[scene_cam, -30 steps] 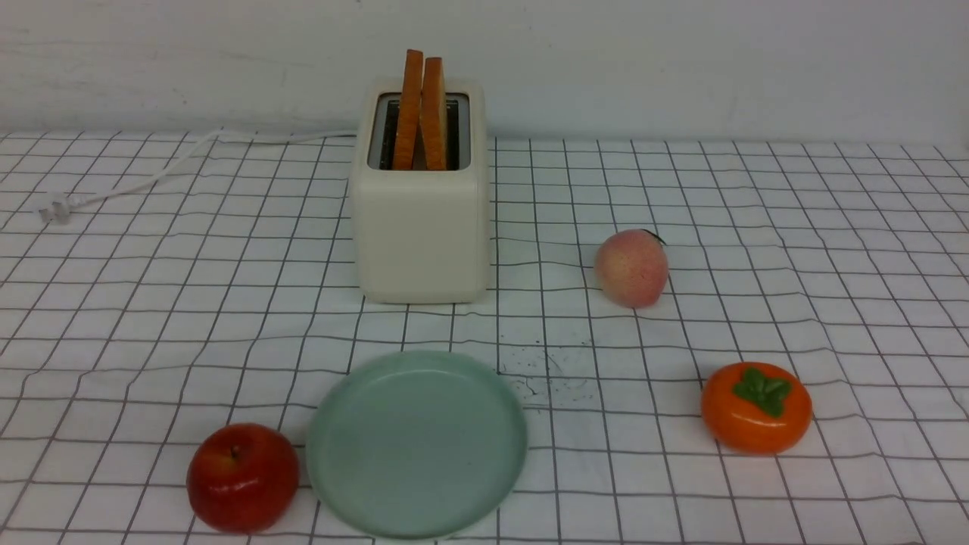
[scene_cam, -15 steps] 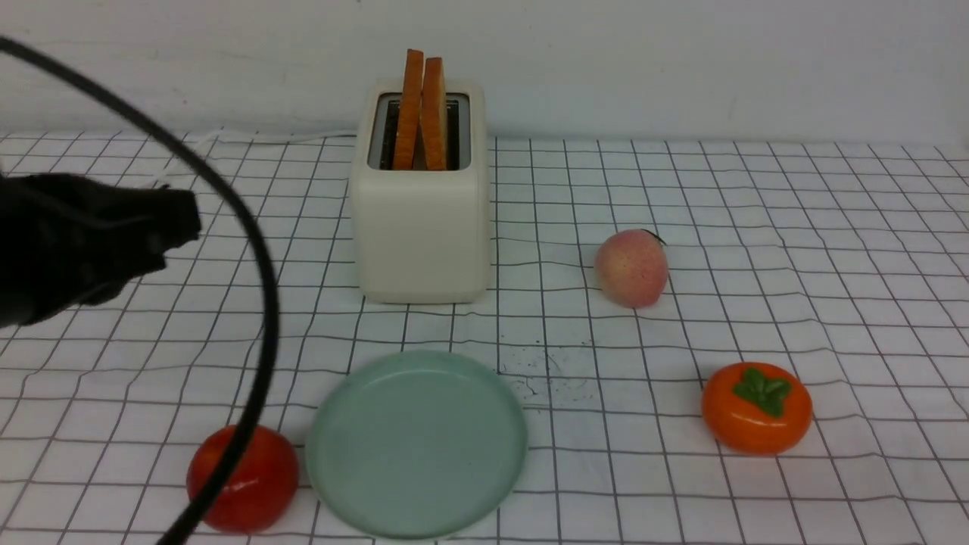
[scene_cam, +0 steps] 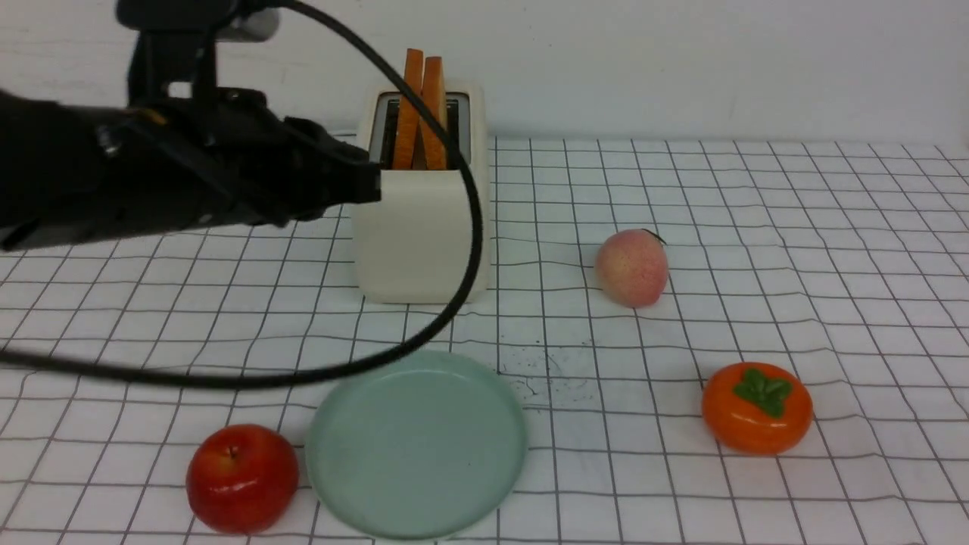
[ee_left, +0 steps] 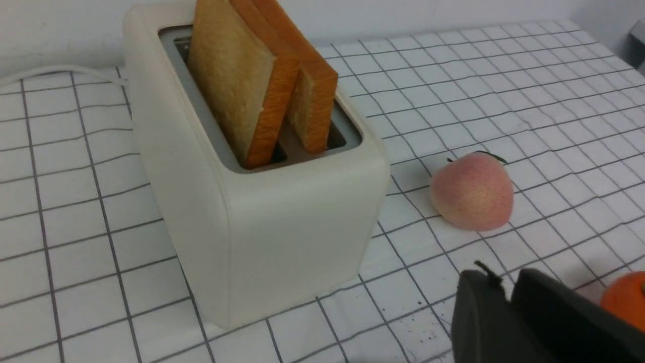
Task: Take toasted bread from bread machine on white checkered table place on plate.
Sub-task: 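Reach for a toast slice standing in the toaster with the left gripper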
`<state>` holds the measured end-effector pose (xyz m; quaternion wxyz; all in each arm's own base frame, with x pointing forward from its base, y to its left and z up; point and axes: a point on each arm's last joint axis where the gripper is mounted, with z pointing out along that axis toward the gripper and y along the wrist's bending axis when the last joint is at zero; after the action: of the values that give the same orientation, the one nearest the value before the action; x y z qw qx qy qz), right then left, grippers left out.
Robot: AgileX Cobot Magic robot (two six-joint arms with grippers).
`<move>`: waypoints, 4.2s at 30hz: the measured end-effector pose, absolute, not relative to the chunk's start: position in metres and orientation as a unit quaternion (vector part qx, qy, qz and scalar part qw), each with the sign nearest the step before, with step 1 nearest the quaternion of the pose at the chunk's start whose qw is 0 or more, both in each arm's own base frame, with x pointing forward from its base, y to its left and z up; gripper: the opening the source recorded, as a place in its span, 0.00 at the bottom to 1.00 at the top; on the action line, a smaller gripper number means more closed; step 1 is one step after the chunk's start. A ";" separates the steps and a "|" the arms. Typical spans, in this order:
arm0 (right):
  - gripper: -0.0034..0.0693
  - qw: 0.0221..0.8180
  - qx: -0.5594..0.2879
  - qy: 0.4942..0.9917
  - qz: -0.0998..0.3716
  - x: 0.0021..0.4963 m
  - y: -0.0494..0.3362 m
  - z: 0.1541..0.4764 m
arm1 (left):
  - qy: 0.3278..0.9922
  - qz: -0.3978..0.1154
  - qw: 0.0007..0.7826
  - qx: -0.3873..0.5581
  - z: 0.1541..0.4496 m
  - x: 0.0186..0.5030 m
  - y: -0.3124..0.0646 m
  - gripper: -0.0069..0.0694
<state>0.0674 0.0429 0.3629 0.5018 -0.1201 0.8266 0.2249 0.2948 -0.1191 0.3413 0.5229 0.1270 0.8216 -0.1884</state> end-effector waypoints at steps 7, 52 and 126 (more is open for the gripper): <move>0.05 0.493 -0.116 0.828 0.241 0.066 0.045 0.363 | 0.821 -0.132 0.534 0.151 0.317 0.357 -0.135 0.59; 0.10 0.482 -0.111 0.829 0.262 0.064 0.047 0.363 | 0.768 -0.083 0.627 0.103 0.283 0.421 -0.143 0.58; 0.15 0.556 -0.118 0.776 0.274 0.070 0.049 0.378 | 0.654 -0.121 0.739 0.109 0.331 0.413 -0.146 0.22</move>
<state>0.0696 0.0489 0.3778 0.5561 -0.1183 0.7756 0.2742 0.4128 -0.1460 0.3315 0.7391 0.1090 0.6536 -0.1215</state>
